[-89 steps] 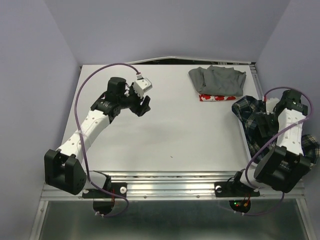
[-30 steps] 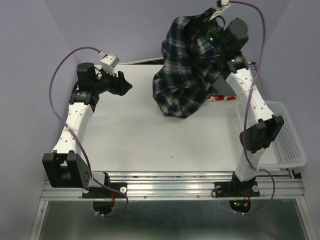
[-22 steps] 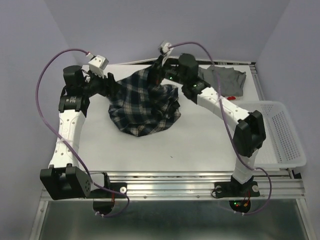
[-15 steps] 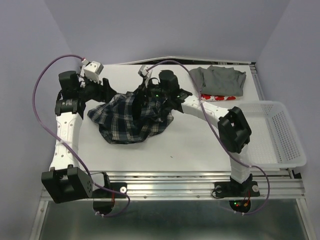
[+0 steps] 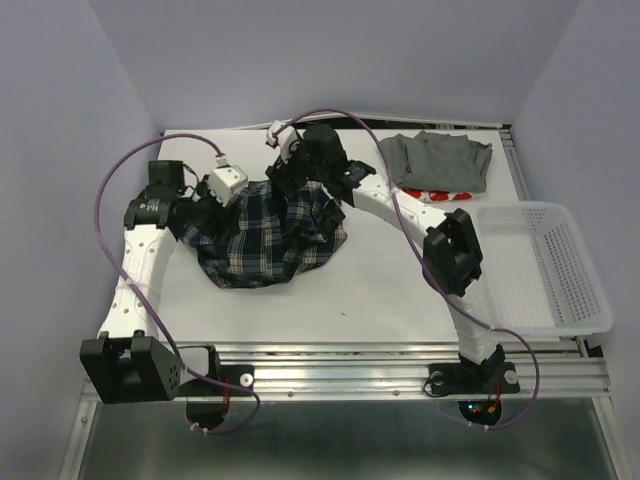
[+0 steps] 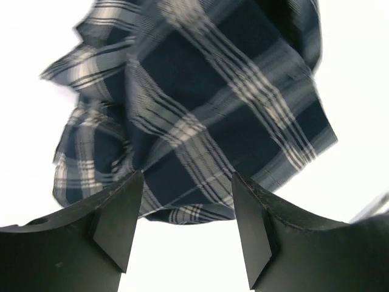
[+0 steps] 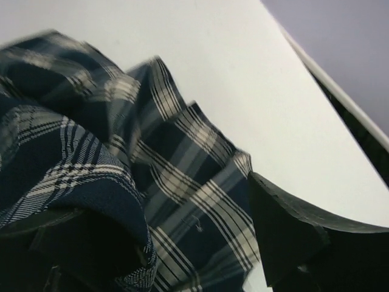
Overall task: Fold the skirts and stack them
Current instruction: Move the skirt to the center of the board
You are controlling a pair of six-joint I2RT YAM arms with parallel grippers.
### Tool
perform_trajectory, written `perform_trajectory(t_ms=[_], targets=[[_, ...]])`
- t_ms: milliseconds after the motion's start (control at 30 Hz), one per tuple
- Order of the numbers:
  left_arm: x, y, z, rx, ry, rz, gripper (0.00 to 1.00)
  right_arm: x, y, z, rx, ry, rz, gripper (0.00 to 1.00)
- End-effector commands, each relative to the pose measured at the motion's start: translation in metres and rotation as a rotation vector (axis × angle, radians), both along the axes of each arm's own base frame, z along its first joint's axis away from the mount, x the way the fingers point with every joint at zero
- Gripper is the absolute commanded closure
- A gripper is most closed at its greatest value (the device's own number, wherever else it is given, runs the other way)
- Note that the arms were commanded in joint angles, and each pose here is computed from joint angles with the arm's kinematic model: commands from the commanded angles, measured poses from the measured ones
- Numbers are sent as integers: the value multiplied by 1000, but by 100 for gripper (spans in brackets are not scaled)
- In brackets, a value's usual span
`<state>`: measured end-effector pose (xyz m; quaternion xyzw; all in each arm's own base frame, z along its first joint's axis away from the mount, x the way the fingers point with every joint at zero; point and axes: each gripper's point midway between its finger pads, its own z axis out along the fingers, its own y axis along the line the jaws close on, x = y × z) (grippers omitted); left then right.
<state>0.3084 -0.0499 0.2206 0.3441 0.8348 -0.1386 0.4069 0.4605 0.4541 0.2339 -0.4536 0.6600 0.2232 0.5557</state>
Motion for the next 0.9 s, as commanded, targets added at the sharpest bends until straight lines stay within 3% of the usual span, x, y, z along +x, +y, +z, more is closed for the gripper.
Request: perform_trajectory(t_ms=[0, 33, 233, 433, 633, 800, 867], targets=[[-31, -21, -36, 206, 37, -209, 29, 53, -62, -35, -179, 26, -230, 19], [-35, -39, -40, 222, 22, -271, 29, 73, -78, -64, -214, 69, -299, 21], [-32, -76, -64, 334, -58, -362, 28, 109, -103, -89, -186, 185, -377, 18], [-3, -107, -64, 406, -175, -370, 25, 84, -95, -90, -137, 248, -296, 16], [28, -112, -55, 437, -254, -295, 22, 66, -90, -89, -119, 287, -231, 13], [35, -113, -81, 495, -217, -355, 22, 55, -86, -75, -85, 298, -186, 9], [35, -120, -91, 494, -196, -405, 27, 55, -88, -72, -89, 290, -196, 4]])
